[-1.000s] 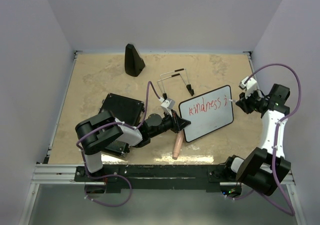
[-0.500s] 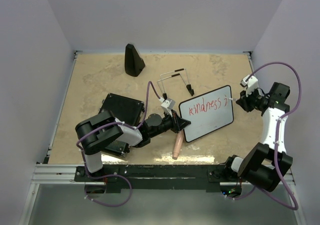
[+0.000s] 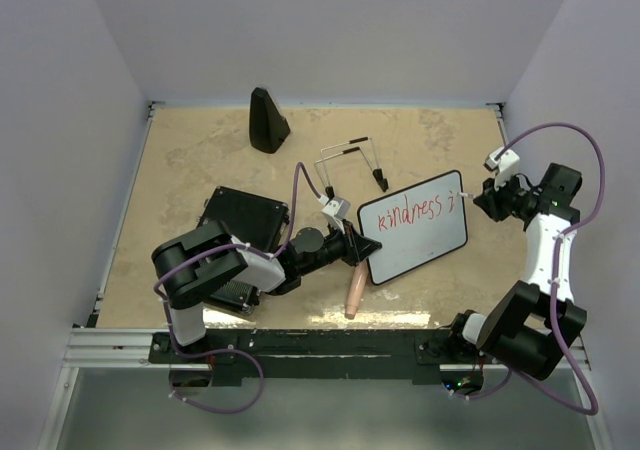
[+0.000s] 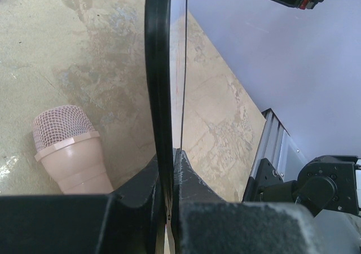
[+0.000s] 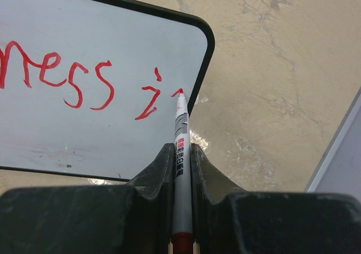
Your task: Write a sentence on the whiteboard
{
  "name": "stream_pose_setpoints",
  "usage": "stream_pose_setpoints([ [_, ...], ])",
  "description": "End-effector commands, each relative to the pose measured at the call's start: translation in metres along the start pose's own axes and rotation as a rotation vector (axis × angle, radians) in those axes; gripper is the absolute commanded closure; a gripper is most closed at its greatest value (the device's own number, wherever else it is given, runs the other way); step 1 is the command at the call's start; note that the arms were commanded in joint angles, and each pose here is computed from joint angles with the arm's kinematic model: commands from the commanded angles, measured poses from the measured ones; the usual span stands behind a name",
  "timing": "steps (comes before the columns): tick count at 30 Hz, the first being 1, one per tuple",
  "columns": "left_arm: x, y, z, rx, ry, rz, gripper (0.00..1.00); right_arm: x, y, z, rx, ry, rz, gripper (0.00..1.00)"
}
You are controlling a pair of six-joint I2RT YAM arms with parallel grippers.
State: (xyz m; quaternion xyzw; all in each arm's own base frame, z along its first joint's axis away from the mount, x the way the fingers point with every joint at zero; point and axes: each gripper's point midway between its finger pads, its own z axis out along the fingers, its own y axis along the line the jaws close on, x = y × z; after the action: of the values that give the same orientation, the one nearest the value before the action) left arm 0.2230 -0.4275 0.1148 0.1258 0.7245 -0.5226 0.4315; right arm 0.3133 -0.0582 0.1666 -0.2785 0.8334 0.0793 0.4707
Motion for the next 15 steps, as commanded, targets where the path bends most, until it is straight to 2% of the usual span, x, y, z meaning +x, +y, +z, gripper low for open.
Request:
stream_pose_setpoints([
  [1, 0.015, 0.003, 0.001, 0.014, 0.051, 0.065, 1.00, -0.006, 0.005, 0.000, -0.044, -0.027, -0.015, 1.00],
  [7, 0.016, 0.005, 0.002, 0.014, 0.054, 0.063, 1.00, 0.001, 0.018, 0.000, -0.106, -0.013, -0.043, 1.00],
  [15, 0.015, 0.005, 0.001, 0.011, 0.052, 0.064, 1.00, 0.008, 0.019, -0.001, -0.106, 0.014, -0.052, 1.00],
])
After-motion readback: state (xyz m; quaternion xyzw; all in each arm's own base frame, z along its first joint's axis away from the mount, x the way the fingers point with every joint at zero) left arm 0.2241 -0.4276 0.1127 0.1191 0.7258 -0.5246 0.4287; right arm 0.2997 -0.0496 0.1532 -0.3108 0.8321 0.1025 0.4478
